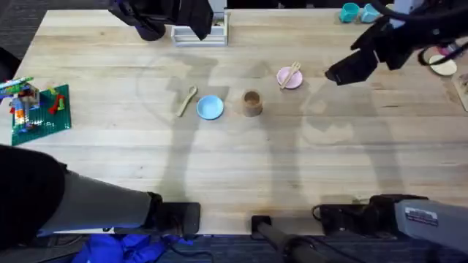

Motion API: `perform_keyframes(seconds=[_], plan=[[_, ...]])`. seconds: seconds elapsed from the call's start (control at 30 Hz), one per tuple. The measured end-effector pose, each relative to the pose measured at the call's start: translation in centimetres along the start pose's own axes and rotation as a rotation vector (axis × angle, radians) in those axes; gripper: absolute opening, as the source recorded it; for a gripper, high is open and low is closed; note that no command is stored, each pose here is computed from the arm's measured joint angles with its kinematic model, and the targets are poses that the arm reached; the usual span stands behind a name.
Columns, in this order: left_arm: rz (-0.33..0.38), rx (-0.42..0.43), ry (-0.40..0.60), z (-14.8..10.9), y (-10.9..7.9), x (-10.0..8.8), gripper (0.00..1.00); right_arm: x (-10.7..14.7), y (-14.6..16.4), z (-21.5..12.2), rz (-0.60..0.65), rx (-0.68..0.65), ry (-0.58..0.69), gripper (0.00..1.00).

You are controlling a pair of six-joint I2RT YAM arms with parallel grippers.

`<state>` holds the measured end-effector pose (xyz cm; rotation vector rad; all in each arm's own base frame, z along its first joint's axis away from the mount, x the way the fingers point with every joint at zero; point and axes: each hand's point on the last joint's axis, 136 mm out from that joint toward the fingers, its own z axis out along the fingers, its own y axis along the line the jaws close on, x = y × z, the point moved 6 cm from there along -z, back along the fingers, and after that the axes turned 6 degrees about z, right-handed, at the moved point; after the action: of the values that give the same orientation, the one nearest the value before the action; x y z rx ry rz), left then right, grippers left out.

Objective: Pick up a utensil and set it on the pink plate, then put the other utensil in the container.

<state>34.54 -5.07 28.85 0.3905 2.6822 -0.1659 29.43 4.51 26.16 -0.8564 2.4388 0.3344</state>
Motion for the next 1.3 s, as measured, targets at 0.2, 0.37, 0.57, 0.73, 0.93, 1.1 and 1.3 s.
perform_keyframes(seconds=[0.2,0.37,0.57,0.73,0.93,1.1,1.3], plan=[[-0.011,-0.007,-0.005,0.6,0.6,0.1,0.993,-0.1,-0.3,2.3,0.014,-0.093,0.010,0.995],[-0.028,-0.008,0.024,2.6,1.2,1.1,0.993,-0.1,-0.1,4.0,0.030,-0.196,0.012,0.996],[-0.030,-0.005,0.040,3.7,1.2,1.7,0.993,-0.1,0.8,4.6,0.013,-0.306,-0.008,0.996],[-0.015,-0.006,0.034,3.7,1.2,1.6,0.993,-0.1,1.2,4.5,-0.025,-0.343,-0.022,0.996],[-0.004,-0.015,0.033,3.6,2.0,1.7,0.992,0.2,1.4,4.5,-0.069,-0.351,-0.019,0.996],[-0.042,-0.037,0.030,3.3,3.9,2.0,0.993,0.2,1.3,4.5,-0.084,-0.346,-0.017,0.996],[-0.083,-0.055,0.028,3.0,5.5,2.4,0.992,0.1,1.6,4.5,-0.087,-0.367,-0.036,0.996]])
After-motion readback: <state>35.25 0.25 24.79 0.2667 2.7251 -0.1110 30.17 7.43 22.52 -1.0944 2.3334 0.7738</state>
